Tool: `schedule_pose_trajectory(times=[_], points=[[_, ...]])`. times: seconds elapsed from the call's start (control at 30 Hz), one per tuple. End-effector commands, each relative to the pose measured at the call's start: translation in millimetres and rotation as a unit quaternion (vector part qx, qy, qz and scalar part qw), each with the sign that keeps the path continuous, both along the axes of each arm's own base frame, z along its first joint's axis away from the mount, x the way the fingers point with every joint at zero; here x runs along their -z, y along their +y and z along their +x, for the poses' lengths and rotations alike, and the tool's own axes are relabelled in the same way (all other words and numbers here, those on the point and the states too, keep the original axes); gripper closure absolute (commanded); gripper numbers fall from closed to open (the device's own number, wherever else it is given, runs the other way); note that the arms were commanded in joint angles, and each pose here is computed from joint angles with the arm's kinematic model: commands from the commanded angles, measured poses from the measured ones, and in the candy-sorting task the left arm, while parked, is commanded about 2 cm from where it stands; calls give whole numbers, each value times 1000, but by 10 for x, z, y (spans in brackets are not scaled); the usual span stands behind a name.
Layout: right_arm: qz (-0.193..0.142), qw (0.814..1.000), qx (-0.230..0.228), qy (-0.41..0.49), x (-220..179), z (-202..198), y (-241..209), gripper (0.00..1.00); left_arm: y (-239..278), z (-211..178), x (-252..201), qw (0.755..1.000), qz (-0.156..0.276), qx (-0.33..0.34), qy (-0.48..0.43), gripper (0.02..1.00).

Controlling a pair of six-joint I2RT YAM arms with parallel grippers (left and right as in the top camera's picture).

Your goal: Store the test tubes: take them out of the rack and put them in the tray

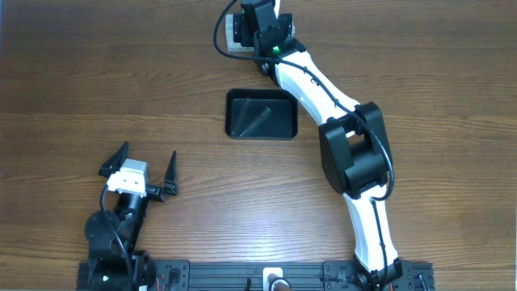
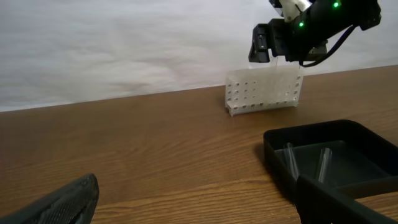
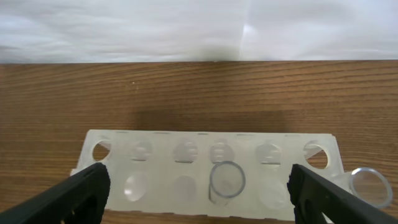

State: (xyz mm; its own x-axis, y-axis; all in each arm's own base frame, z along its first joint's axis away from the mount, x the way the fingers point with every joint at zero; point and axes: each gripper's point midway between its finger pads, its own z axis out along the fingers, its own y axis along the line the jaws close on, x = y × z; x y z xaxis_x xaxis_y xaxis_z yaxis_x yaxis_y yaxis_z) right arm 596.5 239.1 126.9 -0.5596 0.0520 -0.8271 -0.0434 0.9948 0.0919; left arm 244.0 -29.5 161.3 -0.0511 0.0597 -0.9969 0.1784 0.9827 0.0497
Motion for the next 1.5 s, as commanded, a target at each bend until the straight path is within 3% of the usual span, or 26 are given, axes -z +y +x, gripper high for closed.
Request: schedule_pose_trajectory(times=[0.03,0.3,0.5,0.83,1.5], points=[[-2,1000,15,-12,-18,97,-68,110,-9,-5,6,1000,4,5,-2,18],[-9,1000,26,-13,48,118,-104,198,-9,-5,6,1000,4,5,-2,18],[-9,1000,26,-13,46,119,-104,395,-9,-5,6,1000,4,5,-2,18],[-13,1000,24,-12,50,117,-104,575,-9,-5,6,1000,4,5,-2,20],[-30,999,16,-4,90,98,-134,733,-9,-5,6,1000,4,5,-2,18]])
